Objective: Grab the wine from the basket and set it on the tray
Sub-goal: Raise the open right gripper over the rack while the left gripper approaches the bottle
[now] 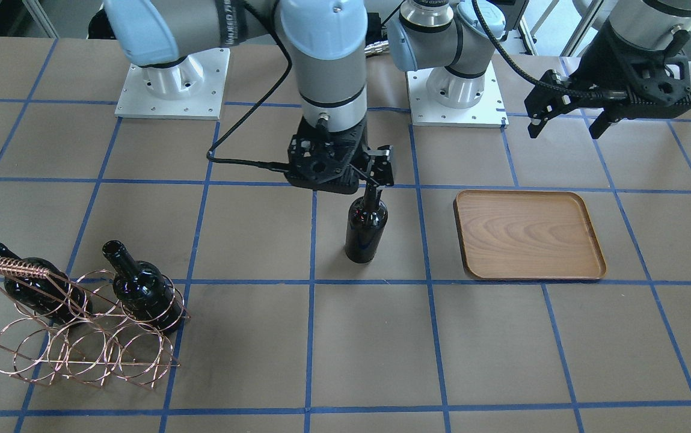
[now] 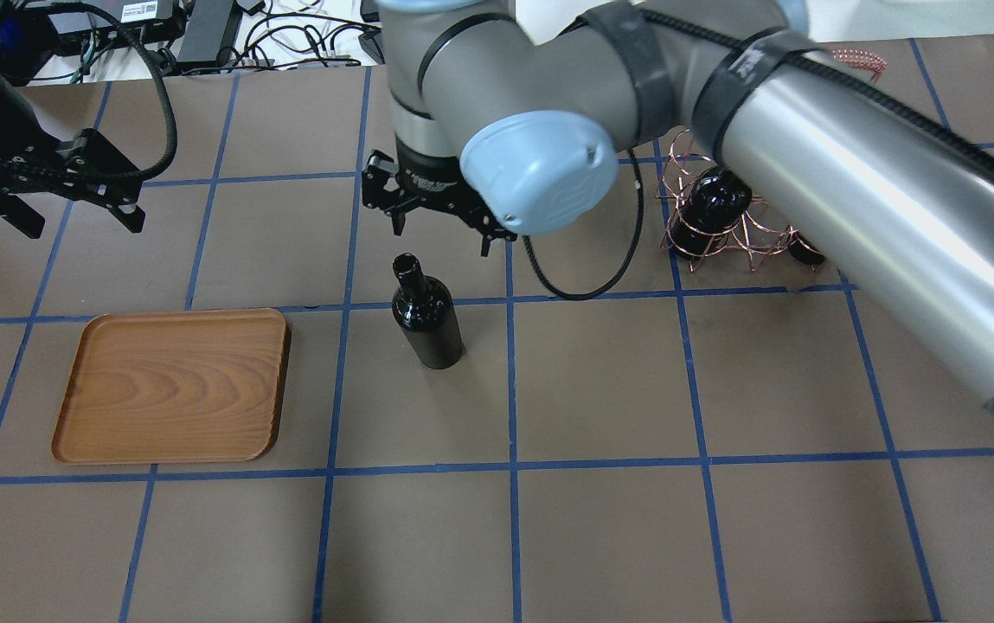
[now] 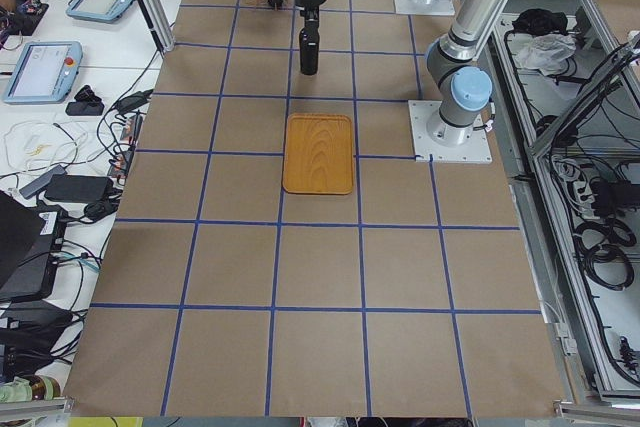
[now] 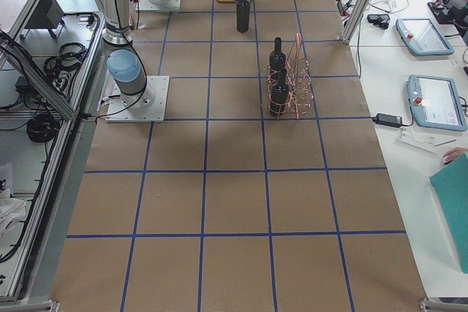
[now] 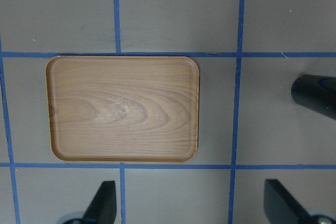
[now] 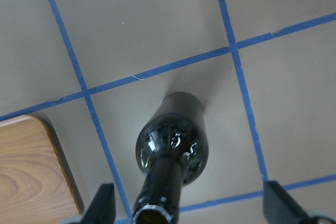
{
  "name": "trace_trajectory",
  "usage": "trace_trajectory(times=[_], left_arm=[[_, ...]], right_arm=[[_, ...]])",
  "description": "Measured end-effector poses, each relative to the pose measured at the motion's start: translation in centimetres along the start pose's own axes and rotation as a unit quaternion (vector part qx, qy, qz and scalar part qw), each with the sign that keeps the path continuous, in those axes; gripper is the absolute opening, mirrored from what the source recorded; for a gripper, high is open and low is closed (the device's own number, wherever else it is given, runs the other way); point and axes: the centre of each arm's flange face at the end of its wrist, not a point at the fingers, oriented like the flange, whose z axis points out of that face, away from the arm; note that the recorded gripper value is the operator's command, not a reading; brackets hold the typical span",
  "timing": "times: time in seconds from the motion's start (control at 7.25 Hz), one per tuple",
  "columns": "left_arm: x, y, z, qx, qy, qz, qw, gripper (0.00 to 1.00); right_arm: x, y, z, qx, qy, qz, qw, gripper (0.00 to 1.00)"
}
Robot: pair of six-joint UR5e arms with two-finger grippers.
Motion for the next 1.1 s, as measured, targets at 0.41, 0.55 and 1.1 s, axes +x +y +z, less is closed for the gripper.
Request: trace_trajectory(times=[0.41, 0.55, 1.1], left_arm=[[7.6, 0.1, 0.1, 0.020, 0.002, 0.018, 0.9996, 1.00], [10.6, 0.3, 0.3, 0.027, 0.004, 0.024, 0.9993, 1.00], [19.9, 0.1, 3.4, 0.035, 0.008, 0.072, 0.9967, 1.00]], right_arm=[[12.0, -4.9, -7.6, 0.022, 0.021, -0.102, 0.9943, 1.00], [15.1, -5.0, -9.5, 0.019, 0.025, -0.113, 0.9931, 1.00], [20.1, -4.8, -11.7, 0.007, 0.034, -0.107, 0.9937, 1.00]])
